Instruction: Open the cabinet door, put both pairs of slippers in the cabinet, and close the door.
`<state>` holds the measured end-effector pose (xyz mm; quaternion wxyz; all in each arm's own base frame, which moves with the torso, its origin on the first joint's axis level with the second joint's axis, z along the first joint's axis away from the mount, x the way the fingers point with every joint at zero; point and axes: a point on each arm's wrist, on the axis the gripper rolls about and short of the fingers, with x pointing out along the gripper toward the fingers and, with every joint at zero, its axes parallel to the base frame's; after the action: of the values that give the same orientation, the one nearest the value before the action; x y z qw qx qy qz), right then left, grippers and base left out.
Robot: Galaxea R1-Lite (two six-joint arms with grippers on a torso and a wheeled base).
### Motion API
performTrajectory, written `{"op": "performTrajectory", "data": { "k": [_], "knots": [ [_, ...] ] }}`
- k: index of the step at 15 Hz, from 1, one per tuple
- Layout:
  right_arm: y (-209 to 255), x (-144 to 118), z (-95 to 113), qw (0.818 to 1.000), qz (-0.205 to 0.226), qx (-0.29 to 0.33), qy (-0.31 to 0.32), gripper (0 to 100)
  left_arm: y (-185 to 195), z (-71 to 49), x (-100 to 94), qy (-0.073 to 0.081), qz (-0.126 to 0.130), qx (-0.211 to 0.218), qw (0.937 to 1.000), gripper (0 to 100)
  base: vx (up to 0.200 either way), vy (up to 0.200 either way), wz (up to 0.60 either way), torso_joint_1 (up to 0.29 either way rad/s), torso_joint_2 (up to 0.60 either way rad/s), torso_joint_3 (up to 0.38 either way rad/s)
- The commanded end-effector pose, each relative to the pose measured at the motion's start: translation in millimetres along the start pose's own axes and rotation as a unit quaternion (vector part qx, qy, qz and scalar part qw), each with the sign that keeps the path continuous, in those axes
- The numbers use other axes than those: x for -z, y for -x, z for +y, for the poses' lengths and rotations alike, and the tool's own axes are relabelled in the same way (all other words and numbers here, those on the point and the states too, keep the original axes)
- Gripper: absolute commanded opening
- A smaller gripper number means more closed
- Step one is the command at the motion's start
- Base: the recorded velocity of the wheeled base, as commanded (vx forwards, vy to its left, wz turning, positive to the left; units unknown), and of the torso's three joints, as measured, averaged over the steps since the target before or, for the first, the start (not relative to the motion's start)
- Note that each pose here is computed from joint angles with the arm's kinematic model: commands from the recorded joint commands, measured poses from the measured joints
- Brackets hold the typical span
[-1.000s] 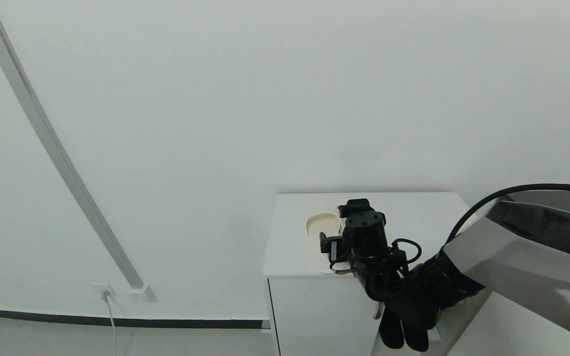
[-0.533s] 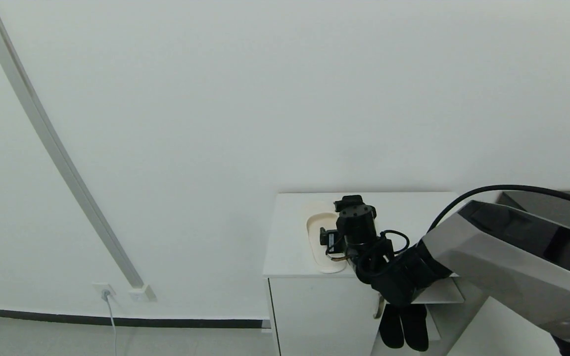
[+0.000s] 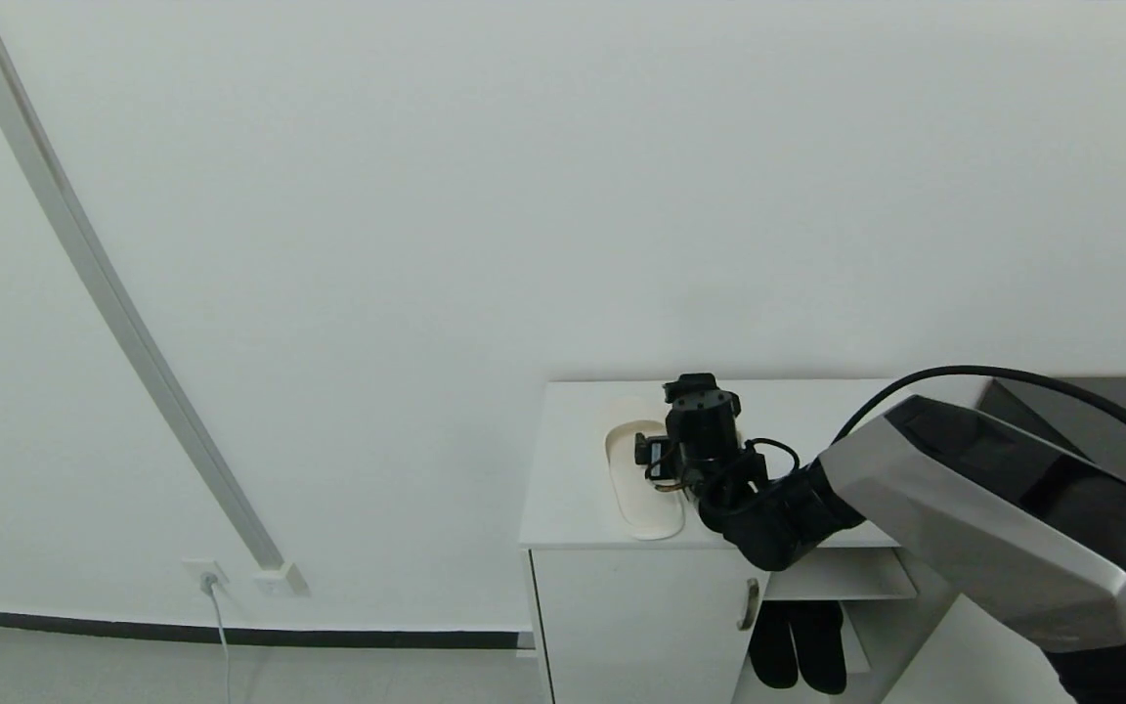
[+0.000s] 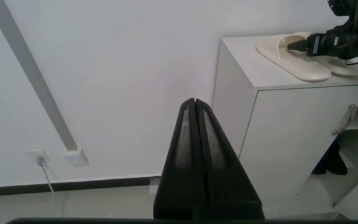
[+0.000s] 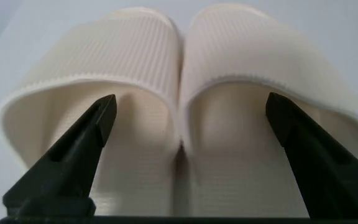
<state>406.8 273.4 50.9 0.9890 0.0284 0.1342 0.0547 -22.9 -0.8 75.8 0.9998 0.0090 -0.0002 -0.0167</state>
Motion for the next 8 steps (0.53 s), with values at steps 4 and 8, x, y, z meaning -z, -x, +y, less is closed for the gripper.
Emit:
{"op": "performTrajectory", "data": {
  "k": [4,8],
  "knots": [
    [-6.2,2.9,0.5,1.000,0.004,0.003,0.002,0,0.0,0.0,0.0,0.000,0.000,0.000,1.0000,0,0.000,0.000,0.00,0.000,0.00,0.000],
    [-4.5,-0.6,1.2,1.000,-0.001,0.001,-0.001,0,0.0,0.0,0.0,0.000,0.000,0.000,1.0000,0,0.000,0.000,0.00,0.000,0.00,0.000]
  ]
}}
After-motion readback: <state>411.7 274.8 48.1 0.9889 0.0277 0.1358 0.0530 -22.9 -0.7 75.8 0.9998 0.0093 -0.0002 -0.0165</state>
